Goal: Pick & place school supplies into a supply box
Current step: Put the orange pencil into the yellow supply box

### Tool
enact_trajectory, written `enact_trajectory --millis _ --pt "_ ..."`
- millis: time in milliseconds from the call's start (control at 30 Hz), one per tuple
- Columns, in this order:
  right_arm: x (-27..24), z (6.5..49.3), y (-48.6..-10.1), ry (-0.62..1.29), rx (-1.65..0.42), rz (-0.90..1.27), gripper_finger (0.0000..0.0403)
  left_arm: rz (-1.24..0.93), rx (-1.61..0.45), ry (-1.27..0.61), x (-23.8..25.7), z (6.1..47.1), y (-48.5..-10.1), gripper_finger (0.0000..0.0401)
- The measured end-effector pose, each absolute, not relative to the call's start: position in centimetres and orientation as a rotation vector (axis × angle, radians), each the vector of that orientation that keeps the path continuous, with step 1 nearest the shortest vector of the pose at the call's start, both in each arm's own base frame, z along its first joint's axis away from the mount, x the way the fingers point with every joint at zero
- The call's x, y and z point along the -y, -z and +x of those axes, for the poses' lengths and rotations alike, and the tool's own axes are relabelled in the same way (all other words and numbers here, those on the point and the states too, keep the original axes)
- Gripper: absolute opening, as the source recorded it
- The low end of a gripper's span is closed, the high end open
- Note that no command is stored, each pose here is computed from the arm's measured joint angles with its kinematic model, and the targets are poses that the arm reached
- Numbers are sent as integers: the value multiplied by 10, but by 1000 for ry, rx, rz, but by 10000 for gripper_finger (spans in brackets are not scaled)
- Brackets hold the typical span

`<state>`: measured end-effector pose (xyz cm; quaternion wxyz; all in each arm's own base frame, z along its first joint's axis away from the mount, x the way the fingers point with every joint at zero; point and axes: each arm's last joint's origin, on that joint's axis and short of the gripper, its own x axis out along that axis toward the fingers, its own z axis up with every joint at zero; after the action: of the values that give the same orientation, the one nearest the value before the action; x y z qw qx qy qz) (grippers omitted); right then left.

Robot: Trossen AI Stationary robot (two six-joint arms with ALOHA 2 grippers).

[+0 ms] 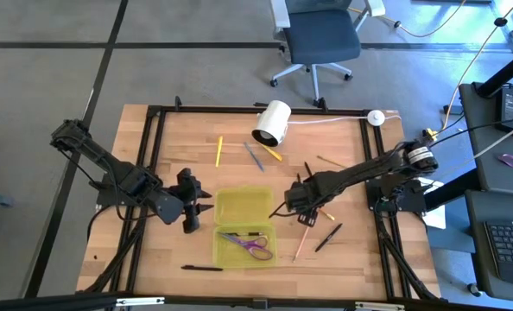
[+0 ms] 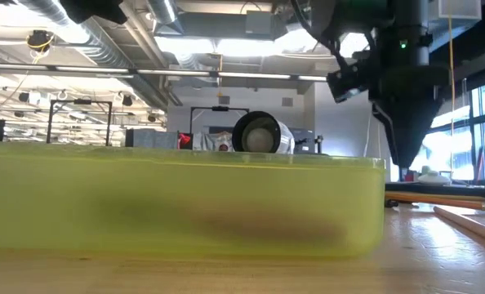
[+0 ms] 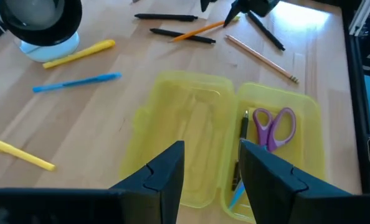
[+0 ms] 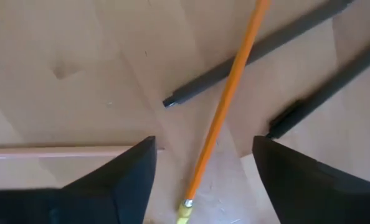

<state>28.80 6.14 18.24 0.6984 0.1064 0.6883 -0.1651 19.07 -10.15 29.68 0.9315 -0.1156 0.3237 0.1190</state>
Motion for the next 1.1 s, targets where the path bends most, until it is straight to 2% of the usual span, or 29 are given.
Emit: enact_trajectory --millis 567,1100 --pt "-45 277 -143 322 -1516 262 215 -273 -655 -261 101 191 -297 143" --pt "-37 273 -136 320 -1532 310 75 -277 -637 -288 101 191 -297 143"
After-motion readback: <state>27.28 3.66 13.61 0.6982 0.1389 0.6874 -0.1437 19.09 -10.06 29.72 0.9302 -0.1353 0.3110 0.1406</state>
